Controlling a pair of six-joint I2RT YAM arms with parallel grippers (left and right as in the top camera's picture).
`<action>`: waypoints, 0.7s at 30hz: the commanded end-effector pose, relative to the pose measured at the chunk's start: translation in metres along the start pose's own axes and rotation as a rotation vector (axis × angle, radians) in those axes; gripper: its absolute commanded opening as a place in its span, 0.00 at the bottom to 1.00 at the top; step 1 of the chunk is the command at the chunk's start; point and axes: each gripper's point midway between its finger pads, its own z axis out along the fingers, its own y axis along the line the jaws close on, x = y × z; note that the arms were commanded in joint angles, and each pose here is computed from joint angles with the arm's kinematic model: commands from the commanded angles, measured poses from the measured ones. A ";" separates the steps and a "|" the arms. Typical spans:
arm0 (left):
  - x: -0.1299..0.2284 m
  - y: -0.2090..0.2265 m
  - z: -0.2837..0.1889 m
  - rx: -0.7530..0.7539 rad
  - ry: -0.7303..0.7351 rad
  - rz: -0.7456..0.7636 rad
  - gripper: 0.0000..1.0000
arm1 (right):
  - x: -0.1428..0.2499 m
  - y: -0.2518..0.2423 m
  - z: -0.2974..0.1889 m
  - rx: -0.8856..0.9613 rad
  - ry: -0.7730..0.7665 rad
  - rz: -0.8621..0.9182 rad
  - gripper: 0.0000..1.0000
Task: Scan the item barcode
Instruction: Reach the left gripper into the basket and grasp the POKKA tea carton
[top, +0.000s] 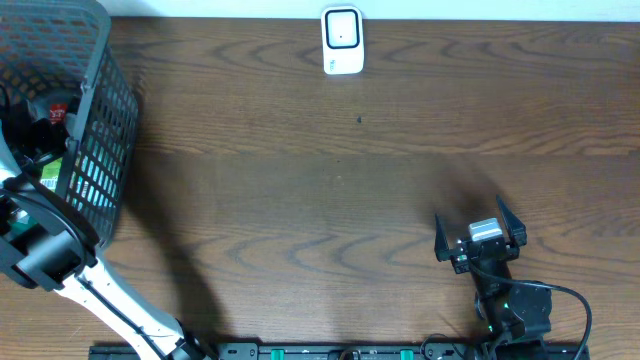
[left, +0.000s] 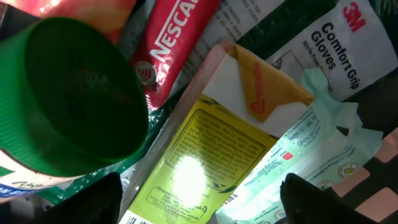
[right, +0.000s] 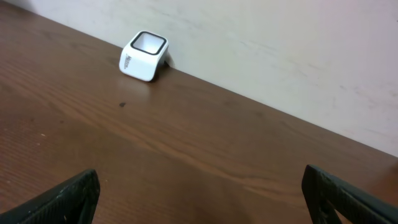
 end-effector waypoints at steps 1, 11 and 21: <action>0.006 -0.001 0.009 0.017 0.027 0.012 0.80 | 0.001 -0.003 0.000 0.009 0.003 -0.007 0.99; 0.013 -0.001 0.032 0.019 0.043 0.011 0.57 | 0.001 -0.003 0.000 0.010 0.003 -0.007 0.99; 0.004 0.000 0.032 0.014 0.010 0.013 0.32 | 0.001 -0.003 0.000 0.010 0.003 -0.007 0.99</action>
